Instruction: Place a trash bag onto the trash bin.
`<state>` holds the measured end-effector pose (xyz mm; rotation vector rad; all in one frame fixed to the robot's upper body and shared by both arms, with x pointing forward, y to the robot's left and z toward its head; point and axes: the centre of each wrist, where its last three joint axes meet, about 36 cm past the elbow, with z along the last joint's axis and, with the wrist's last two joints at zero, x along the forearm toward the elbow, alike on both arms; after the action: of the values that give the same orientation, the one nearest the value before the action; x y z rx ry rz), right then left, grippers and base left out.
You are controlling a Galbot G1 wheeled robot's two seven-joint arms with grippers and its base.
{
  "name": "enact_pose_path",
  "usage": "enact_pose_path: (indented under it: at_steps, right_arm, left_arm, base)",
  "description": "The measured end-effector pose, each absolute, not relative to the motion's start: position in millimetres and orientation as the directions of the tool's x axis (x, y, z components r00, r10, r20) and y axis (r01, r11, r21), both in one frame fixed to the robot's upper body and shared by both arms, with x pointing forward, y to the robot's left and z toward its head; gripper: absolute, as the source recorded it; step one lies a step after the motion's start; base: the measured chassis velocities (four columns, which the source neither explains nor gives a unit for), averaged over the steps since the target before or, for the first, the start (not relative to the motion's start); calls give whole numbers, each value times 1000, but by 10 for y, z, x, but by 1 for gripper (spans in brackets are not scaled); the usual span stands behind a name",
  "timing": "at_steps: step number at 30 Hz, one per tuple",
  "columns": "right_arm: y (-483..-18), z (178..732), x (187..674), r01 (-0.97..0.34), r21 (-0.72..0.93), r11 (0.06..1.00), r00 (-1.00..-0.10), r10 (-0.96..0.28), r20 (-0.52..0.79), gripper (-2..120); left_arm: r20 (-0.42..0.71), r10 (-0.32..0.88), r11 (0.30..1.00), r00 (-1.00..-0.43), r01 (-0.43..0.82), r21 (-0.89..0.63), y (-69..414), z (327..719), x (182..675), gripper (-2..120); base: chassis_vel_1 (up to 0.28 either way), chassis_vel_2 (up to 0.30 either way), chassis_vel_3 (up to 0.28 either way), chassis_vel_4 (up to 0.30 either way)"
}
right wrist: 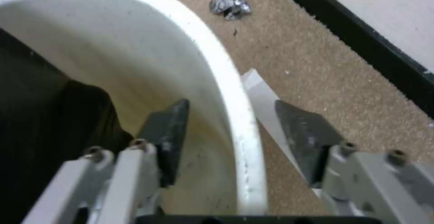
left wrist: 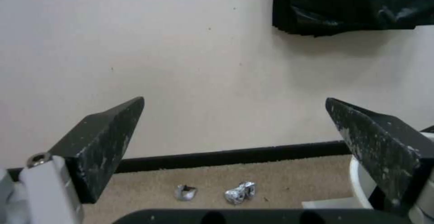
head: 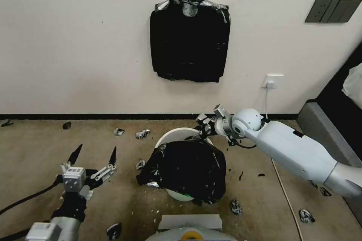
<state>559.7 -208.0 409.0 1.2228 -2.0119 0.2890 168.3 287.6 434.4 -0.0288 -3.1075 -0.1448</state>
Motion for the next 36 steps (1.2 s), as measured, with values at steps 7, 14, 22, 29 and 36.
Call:
enact_pose_path:
  at_steps: [7,14,22,29,36]
  right_arm:
    - [-2067,4052,5560,-839,180,513,-258,-668,698,24]
    - [-2019,4044,5526,-842,183,507,-254,-673,694,6]
    - [-2085,4110,5438,-824,191,533,-274,-671,689,5]
    - [-2169,4318,5243,-717,261,646,-358,-664,657,5]
    - [-2234,4567,4864,-570,342,747,-445,-631,636,5]
  left_arm:
    - [34,5,995,-999,8,98,2891,4355,1666,100]
    - [28,-12,995,-1000,-9,95,2911,4396,1645,100]
    - [16,-36,996,-999,-35,83,2934,4478,1612,100]
    - [7,-39,996,-999,-39,76,2941,4521,1618,100]
    - [8,-37,998,-999,-36,58,2924,4540,1685,100]
  base:
    - [0,0,0,0]
    - [0,0,0,0]
    - [0,0,0,0]
    - [0,0,0,0]
    - [0,0,0,0]
